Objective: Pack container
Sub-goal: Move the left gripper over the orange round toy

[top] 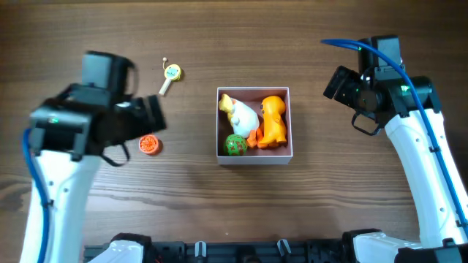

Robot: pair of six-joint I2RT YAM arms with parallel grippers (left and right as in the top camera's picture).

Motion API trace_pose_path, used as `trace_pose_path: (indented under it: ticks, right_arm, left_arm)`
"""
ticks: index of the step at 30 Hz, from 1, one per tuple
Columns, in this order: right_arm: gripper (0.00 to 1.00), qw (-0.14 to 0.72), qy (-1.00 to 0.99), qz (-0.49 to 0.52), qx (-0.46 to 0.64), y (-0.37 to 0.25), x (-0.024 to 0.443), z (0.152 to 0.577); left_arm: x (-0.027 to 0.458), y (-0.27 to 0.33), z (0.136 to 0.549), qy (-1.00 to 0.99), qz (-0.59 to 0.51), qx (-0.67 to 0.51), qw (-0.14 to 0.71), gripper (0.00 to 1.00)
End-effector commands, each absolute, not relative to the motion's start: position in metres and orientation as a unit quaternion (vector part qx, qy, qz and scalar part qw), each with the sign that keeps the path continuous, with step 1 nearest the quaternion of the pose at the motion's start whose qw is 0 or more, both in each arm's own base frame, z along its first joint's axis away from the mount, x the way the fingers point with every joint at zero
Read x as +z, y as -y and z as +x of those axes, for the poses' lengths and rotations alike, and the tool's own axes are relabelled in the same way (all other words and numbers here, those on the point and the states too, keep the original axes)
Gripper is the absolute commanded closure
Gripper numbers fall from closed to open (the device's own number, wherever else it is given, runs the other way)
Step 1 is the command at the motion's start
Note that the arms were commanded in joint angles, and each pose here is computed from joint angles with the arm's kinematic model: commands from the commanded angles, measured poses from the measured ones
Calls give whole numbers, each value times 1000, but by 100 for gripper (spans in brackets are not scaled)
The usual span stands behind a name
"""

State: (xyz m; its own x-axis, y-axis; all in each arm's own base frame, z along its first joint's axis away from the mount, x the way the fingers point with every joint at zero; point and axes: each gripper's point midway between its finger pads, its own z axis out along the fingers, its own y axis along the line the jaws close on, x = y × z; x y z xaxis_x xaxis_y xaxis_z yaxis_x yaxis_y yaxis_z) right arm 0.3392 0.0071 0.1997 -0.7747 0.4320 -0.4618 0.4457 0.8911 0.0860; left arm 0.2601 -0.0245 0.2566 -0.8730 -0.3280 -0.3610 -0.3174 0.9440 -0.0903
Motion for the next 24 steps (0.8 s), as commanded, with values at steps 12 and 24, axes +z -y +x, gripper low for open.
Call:
trace_pose_path:
  ticks: [12, 24]
  right_arm:
    - [0, 244, -941, 231, -23, -4, 200, 340]
    - [0, 244, -941, 231, -23, -4, 200, 340]
  left_arm:
    - [112, -7, 273, -962, -237, -42, 127, 1]
    - [54, -9, 278, -981, -191, -15, 40, 0]
